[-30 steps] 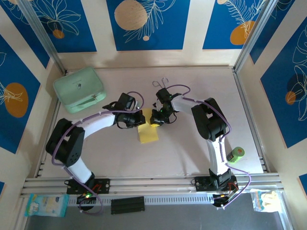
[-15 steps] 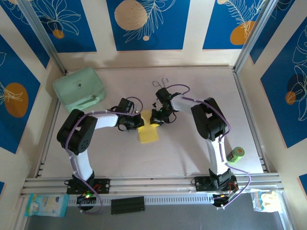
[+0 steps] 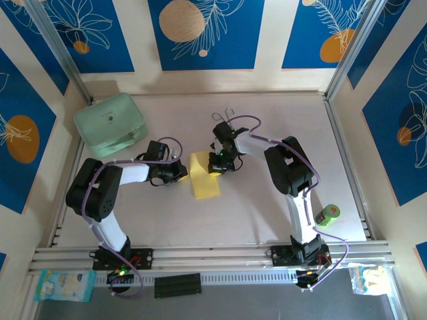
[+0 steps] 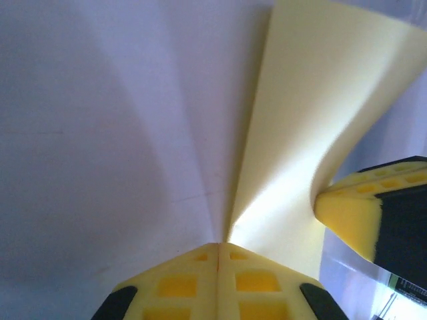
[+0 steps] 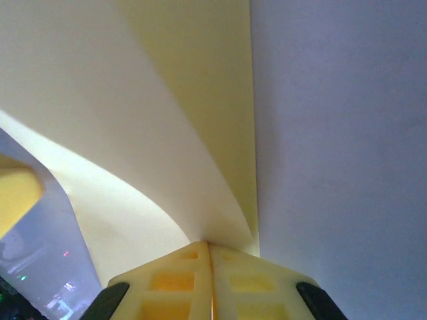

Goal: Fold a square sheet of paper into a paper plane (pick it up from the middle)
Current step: First fold the square sheet of paper in half at the center of the table, then fold the square sheet of paper in half at the center of the table, then fold the triangle a second time at the center of the table.

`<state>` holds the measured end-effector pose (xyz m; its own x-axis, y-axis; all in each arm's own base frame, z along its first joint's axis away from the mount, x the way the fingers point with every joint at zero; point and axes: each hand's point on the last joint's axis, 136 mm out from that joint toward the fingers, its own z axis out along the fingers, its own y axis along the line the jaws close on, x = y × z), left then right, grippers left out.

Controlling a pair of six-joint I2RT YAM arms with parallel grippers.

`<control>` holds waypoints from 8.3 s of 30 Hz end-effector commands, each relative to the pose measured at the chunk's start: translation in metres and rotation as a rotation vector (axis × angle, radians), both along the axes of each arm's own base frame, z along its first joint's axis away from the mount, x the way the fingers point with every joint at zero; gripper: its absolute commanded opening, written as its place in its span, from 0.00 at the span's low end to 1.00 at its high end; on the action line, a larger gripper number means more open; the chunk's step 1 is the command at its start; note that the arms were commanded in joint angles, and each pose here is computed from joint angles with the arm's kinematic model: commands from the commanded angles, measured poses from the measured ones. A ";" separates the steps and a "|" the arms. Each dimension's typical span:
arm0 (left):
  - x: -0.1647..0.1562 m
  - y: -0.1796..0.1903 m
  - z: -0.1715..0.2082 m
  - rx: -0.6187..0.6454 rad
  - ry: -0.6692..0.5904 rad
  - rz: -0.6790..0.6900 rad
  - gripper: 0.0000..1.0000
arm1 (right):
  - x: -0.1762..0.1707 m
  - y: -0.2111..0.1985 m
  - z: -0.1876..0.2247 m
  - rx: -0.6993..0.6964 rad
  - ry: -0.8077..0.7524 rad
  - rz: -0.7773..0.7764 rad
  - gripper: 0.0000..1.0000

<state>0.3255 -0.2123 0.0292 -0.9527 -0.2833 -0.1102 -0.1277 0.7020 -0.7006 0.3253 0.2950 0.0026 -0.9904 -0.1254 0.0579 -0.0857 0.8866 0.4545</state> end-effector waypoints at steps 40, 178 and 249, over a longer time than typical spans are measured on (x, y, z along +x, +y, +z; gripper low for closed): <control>0.059 -0.042 0.052 -0.034 -0.134 -0.013 0.02 | -0.046 -0.119 -0.108 -0.627 0.117 0.091 0.08; 0.017 0.004 -0.051 0.150 0.200 0.101 0.00 | -0.079 0.049 0.008 0.180 0.118 0.187 0.04; 0.003 -0.039 -0.032 0.267 0.123 -0.035 0.32 | -0.052 -0.031 0.035 0.171 0.098 -0.187 0.40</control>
<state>0.3405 -0.2650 0.0249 -0.9693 -0.2223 -0.1051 -0.1325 0.8324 -0.5381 0.2883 0.2612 0.0395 -0.9916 0.0861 0.0969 0.1272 0.7897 0.6001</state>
